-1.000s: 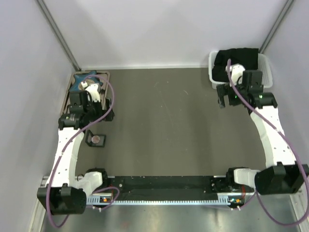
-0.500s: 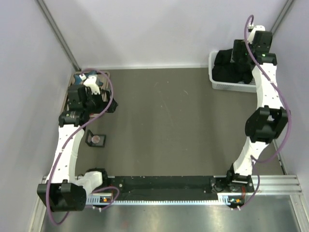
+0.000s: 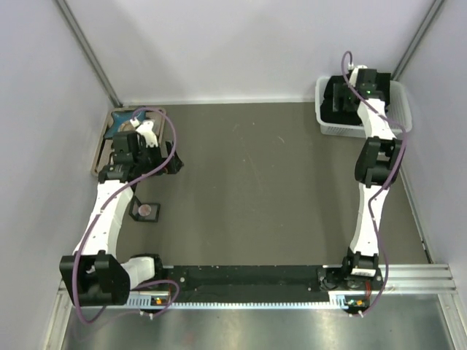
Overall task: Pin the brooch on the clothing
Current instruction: Pick up the clothes from the bin.
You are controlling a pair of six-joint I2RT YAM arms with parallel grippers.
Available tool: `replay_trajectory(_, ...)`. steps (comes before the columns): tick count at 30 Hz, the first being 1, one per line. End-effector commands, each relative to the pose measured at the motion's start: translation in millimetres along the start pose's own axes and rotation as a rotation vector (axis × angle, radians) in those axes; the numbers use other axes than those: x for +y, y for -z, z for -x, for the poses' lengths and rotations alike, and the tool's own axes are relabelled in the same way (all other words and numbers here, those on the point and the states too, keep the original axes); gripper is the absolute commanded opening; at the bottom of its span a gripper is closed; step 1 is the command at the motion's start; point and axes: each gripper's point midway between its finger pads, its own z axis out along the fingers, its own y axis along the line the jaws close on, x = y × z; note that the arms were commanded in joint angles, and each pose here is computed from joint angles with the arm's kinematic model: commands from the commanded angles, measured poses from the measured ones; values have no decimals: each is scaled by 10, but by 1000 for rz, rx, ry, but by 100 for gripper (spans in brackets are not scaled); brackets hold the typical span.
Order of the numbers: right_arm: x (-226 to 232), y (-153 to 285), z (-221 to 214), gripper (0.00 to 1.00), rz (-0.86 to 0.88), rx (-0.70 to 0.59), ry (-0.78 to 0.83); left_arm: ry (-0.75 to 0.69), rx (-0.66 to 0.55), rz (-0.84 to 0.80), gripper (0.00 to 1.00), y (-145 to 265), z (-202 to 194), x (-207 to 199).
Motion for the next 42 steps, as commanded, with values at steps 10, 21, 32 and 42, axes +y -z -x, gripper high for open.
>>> replay_trajectory(10,-12,-414,-42,57,-3,-49,62,-16,11,28,98,-195,64,130)
replay_trajectory(21,-4,1510,1732,0,55,-475,95,-28,-70,56,98,-78,381,114)
replay_trajectory(32,378,3739,2578,0,284,-855,56,-5,-143,35,98,116,535,-9)
replay_trajectory(42,1122,5855,2588,0,562,-1198,136,2,-164,14,98,231,579,-91)
